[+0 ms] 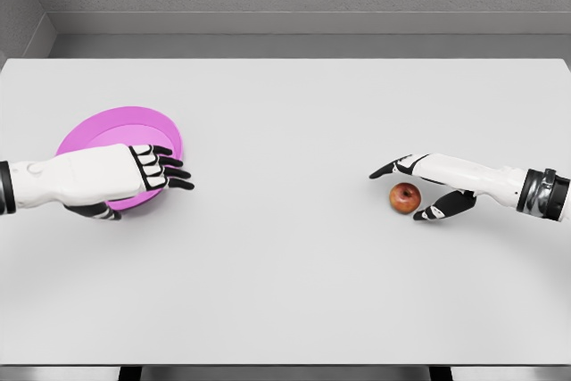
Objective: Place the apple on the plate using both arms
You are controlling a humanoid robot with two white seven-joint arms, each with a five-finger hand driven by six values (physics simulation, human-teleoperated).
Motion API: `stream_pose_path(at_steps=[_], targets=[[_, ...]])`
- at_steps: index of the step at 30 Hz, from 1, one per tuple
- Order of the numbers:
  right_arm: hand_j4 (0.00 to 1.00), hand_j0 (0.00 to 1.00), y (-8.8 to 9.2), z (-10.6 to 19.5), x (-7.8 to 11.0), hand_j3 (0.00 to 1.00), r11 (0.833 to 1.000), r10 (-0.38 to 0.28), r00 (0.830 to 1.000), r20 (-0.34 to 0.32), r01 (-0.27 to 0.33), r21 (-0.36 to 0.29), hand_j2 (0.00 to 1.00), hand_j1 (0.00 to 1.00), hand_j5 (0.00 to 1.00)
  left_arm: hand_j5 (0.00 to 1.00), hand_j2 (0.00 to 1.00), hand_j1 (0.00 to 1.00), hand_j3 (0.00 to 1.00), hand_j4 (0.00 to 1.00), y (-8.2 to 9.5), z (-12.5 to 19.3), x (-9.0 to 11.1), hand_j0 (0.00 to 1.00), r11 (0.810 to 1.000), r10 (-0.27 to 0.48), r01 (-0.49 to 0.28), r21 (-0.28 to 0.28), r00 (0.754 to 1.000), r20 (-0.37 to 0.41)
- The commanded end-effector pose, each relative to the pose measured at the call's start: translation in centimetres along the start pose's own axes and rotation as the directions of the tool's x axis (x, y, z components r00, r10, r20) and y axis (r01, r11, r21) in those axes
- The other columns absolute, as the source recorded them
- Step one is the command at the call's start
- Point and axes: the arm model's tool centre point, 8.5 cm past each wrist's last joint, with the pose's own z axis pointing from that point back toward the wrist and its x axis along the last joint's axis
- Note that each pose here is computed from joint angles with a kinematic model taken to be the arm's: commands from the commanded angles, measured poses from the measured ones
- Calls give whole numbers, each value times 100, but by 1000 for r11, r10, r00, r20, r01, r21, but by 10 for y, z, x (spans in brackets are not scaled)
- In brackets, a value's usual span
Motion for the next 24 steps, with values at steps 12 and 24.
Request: stream_pose_path(at_steps=[12, 24], targets=[[82, 82, 3, 1, -5, 82, 1000, -13, 1000, -16, 13, 1, 82, 82, 82, 100, 100, 100, 100, 100, 1, 0, 0, 100, 1000, 5, -5, 3, 1000, 0], [77, 77, 4, 1, -7, 77, 1000, -4, 1000, -28, 5, 11, 77, 77, 77, 100, 100, 100, 100, 100, 0, 0, -1, 100, 1000, 5, -5, 3, 1000, -1]])
